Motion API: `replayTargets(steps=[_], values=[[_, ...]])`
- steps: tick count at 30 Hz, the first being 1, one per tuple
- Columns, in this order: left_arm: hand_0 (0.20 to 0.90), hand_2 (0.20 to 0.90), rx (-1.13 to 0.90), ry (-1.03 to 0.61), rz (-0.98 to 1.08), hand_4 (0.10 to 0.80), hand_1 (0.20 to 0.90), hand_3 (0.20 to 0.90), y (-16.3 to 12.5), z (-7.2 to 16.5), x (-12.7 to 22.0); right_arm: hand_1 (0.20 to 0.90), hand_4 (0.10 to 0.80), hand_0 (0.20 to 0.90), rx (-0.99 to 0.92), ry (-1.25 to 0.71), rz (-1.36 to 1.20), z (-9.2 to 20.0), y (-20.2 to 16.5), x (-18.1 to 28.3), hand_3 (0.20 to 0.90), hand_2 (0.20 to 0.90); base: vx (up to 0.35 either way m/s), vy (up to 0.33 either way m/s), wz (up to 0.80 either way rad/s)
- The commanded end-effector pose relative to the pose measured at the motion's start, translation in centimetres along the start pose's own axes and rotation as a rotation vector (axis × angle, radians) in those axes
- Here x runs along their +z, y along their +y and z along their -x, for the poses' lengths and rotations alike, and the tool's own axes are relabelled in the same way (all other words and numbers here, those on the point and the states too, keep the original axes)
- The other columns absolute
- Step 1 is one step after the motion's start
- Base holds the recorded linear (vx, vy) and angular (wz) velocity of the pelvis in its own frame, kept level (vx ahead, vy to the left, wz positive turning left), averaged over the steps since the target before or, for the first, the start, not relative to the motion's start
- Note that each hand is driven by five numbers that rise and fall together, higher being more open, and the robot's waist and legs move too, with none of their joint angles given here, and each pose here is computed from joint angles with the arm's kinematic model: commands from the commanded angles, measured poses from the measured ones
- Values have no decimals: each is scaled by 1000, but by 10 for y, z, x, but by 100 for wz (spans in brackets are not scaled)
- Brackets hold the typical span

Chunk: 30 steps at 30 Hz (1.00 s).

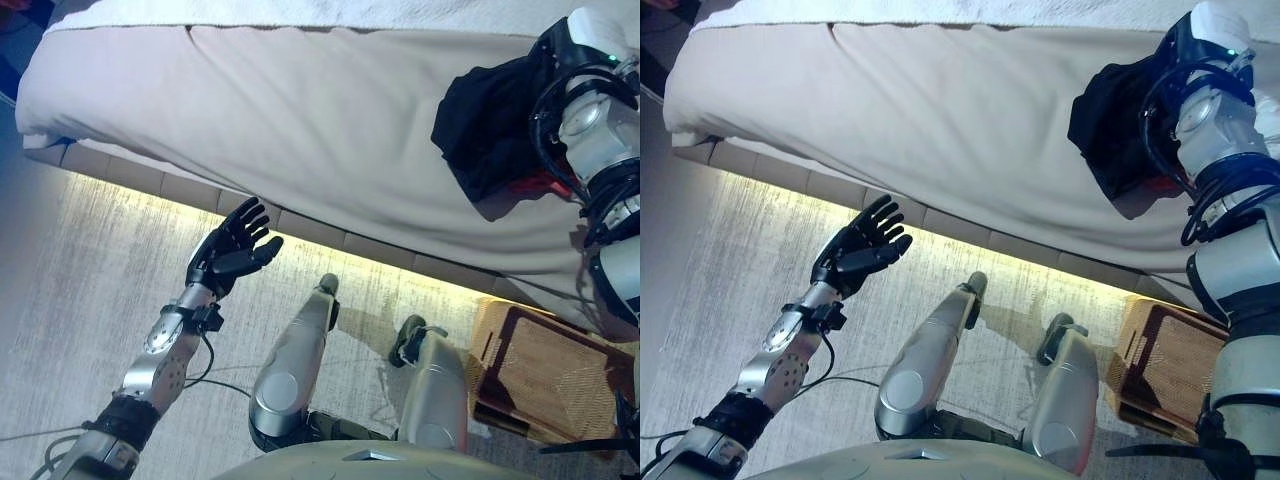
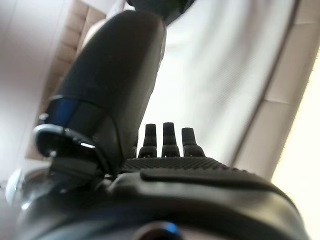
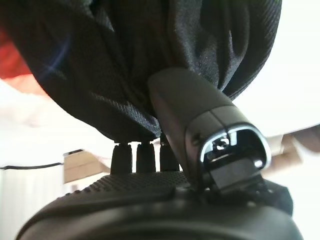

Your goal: Pick up the clothes from the bed and place them into the basket

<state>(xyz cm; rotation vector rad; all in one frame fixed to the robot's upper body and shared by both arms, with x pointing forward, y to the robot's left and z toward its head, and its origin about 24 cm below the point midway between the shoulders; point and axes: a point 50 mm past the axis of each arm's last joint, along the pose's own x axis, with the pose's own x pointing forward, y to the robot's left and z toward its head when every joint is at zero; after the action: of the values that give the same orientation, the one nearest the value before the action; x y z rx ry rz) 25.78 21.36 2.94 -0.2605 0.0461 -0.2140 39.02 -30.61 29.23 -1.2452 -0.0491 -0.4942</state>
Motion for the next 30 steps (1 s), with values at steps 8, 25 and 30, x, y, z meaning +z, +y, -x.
replayTargets(steps=[8, 25, 30], values=[[900, 900, 27, 77, -91, 800, 900, 900, 5, 14, -25, 300, 100, 300, -262, -141, -162, 9, -74, -18, 200, 300, 132, -14, -21], [900, 900, 94, 234, -127, 800, 900, 900, 13, 23, -72, 300, 100, 300, -325, 5, -136, 49, -92, -105, 200, 300, 4, 2, -31], [900, 900, 106, 270, -142, 800, 900, 900, 16, 25, -78, 300, 100, 300, -322, 33, -162, 61, -83, -120, 200, 300, 25, 6, -30]])
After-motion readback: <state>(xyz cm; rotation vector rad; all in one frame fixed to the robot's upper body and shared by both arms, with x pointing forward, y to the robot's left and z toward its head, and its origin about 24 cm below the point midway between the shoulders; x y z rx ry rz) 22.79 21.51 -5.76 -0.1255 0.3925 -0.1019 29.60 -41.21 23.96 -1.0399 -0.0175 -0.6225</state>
